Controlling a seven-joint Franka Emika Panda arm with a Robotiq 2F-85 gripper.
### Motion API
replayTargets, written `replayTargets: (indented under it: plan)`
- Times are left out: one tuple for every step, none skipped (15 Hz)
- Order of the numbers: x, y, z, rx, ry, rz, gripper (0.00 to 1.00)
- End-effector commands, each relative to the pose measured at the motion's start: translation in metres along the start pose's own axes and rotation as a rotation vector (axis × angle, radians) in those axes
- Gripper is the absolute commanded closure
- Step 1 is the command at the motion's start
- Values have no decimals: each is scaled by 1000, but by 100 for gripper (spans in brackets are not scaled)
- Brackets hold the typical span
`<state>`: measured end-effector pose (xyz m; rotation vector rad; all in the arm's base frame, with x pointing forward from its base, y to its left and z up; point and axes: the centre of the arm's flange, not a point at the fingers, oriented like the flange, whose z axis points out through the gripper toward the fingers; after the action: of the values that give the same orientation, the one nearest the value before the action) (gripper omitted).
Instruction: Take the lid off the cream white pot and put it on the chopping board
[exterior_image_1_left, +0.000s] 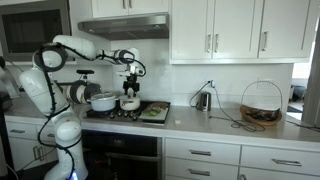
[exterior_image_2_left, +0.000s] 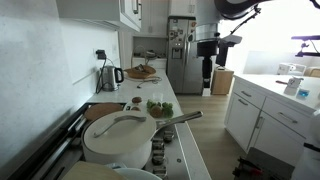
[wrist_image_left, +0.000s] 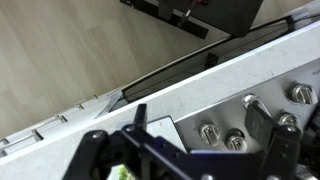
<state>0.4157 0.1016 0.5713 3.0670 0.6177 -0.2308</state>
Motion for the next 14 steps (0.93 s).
replayTargets:
  plan:
    - [39,-21,-20,-96,-51,-172,0]
    - [50,-26,-21,-118,-54,-223,0]
    - [61,-31,-23,-137,-58,-276,0]
    - [72,-35,-25,-152,-61,-330,0]
    - [84,-41,-26,-168,-66,-384,0]
    - [94,-45,-26,-182,-72,-438,0]
    - [105,-49,-26,-194,-76,-494,0]
    - [114,-53,-25,-205,-80,-548,0]
    - [124,-57,-26,-209,-82,-604,0]
    - [134,-61,-25,-212,-80,-663,0]
    - [143,-67,-26,-213,-77,-720,0]
    - [151,-71,-26,-213,-76,-766,0]
    - [160,-77,-25,-209,-67,-806,0]
    - [167,-83,-26,-202,-61,-844,0]
